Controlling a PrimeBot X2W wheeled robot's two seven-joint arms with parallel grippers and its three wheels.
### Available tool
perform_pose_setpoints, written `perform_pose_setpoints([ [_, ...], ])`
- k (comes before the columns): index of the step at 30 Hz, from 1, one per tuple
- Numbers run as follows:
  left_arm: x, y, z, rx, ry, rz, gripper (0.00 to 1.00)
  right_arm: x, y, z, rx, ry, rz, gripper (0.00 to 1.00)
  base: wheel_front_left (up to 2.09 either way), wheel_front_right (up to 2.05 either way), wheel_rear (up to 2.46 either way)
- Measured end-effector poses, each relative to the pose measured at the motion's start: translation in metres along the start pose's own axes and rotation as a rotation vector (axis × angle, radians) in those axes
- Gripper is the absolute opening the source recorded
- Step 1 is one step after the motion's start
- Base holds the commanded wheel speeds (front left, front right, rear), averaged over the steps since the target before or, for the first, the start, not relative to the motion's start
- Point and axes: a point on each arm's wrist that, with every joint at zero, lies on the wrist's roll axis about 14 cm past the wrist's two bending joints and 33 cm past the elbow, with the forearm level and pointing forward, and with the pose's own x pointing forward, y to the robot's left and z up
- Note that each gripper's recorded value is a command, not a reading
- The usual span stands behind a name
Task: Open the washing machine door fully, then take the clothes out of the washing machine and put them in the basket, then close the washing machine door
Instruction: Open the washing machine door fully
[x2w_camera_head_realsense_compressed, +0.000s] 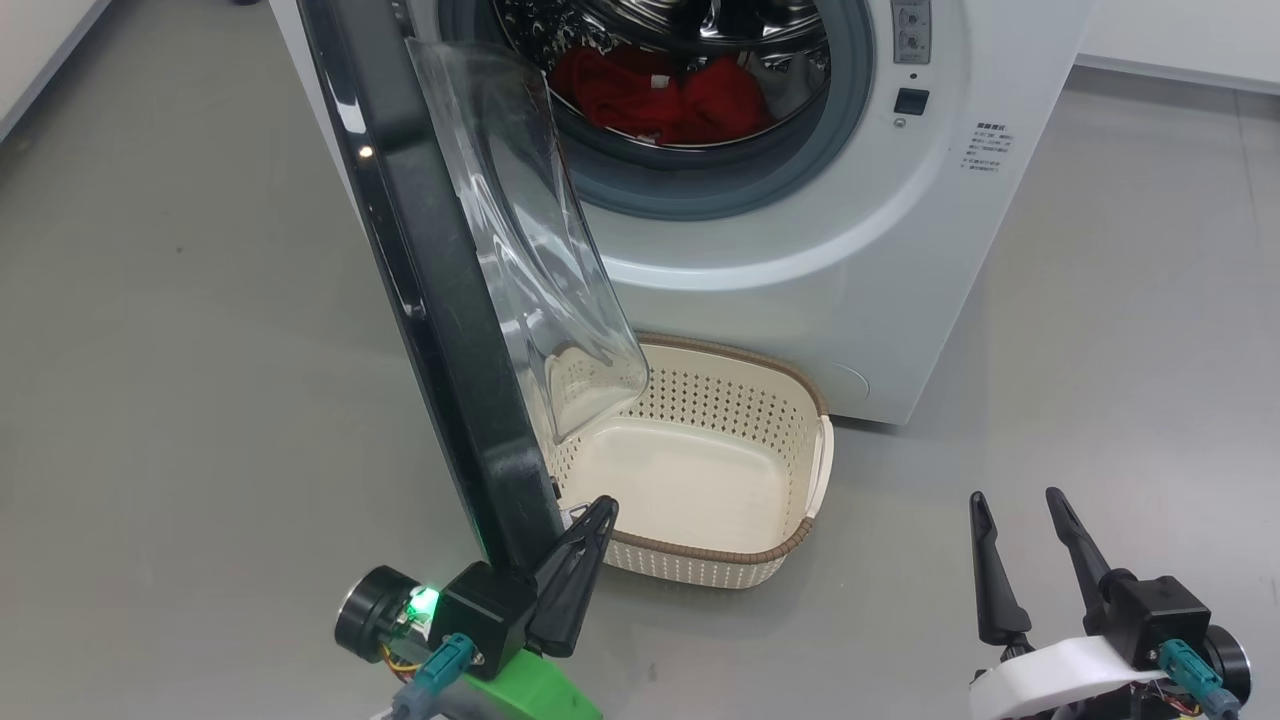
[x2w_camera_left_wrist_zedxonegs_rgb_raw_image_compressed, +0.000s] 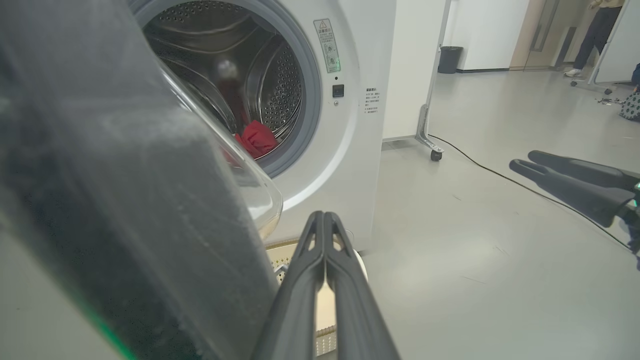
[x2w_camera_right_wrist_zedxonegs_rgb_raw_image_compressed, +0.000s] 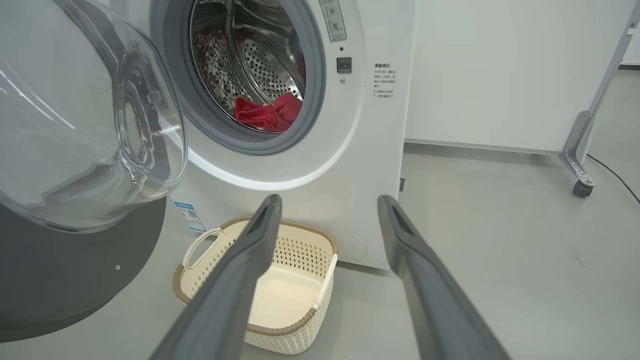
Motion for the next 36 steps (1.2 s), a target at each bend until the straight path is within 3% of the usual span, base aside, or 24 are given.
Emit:
perform_pose_setpoints([
  [19, -0.006, 0.017, -0.009, -0.004, 0.027, 0.078, 0.0, 0.007, 0.0, -0.004, 0.0, 0.012, 0.008, 1.0, 0.0, 0.0, 0.0],
  [36, -0.028, 0.038, -0.005, -0.011, -0.001, 0.189, 0.0, 0.025, 0.031, -0.012, -0.01, 0.036, 0.112, 1.0, 0.0, 0.0, 0.0],
])
